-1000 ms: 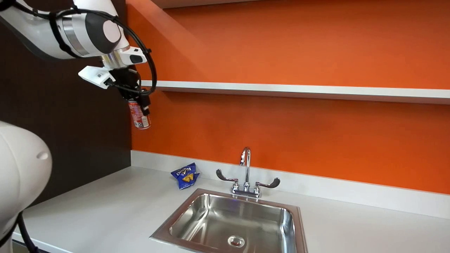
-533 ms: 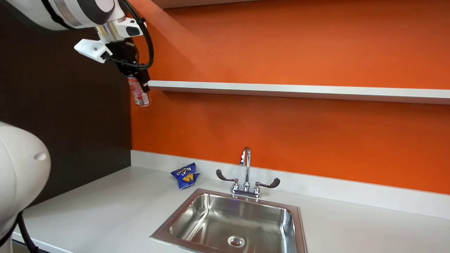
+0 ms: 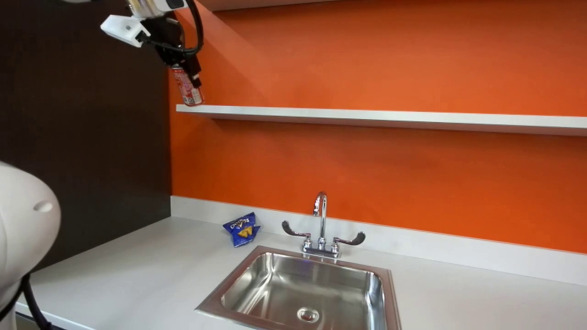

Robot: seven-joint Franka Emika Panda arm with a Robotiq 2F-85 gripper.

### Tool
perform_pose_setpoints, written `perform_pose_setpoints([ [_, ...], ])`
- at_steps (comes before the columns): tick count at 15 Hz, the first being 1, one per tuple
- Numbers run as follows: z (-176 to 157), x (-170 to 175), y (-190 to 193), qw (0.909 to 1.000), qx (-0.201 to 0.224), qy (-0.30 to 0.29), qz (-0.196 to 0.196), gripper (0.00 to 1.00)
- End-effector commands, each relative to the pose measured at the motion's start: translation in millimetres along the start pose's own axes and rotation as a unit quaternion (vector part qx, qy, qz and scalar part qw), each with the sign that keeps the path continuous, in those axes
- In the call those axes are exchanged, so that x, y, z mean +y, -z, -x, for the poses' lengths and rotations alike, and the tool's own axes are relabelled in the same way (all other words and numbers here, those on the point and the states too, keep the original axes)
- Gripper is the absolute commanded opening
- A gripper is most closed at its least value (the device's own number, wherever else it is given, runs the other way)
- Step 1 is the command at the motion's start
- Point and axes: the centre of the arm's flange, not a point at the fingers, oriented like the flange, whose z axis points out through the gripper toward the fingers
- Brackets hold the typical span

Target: Put the Cola can on the left side of the first shelf

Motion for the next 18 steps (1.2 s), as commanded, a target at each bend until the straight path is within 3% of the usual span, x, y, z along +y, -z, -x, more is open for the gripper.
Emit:
perform_pose_setpoints([
  [1,-39.9,-19.0,9.7,0.9998,0.010,-0.007,0.017,0.40],
  [8,-91.1,-34.3,-15.1,0.9982,-0.005,-0.010,0.060,0.40],
  [18,-135.6,-45.5,-47.2,0.9967,0.005,0.003,0.080,0.40],
])
